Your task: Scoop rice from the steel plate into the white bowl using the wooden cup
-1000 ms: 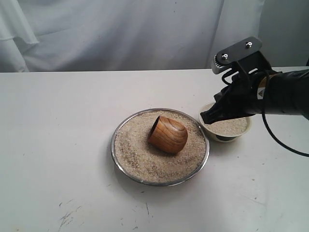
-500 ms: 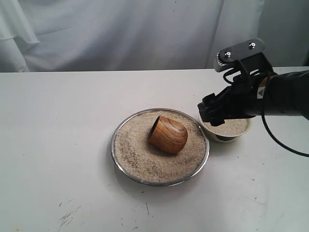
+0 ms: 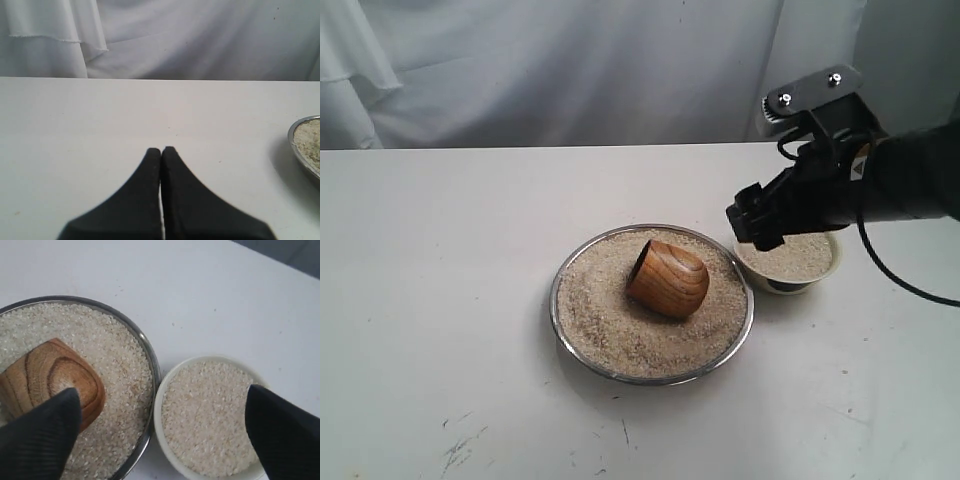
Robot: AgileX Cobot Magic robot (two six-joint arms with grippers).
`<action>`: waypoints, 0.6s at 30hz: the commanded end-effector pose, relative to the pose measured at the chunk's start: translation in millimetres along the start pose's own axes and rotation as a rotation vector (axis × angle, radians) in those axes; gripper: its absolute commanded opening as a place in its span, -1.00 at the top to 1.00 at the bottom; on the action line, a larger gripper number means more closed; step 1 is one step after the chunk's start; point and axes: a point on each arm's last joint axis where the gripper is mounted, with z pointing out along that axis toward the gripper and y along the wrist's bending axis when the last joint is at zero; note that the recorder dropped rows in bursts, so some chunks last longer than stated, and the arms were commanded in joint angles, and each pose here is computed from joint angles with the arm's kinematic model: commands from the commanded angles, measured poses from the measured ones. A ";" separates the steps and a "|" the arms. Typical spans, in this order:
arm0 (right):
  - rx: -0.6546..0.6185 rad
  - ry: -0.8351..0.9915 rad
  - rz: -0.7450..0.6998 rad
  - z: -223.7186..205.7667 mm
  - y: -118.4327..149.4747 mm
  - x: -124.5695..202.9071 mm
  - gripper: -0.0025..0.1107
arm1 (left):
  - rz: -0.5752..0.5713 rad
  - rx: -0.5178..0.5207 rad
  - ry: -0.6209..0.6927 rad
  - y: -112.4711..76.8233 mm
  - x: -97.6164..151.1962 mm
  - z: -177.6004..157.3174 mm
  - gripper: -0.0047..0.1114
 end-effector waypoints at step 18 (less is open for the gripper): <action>-0.383 -0.024 -0.470 26.6 7.4 -5.0 -0.30 | -0.004 0.002 -0.007 -0.1 0.7 0.0 0.92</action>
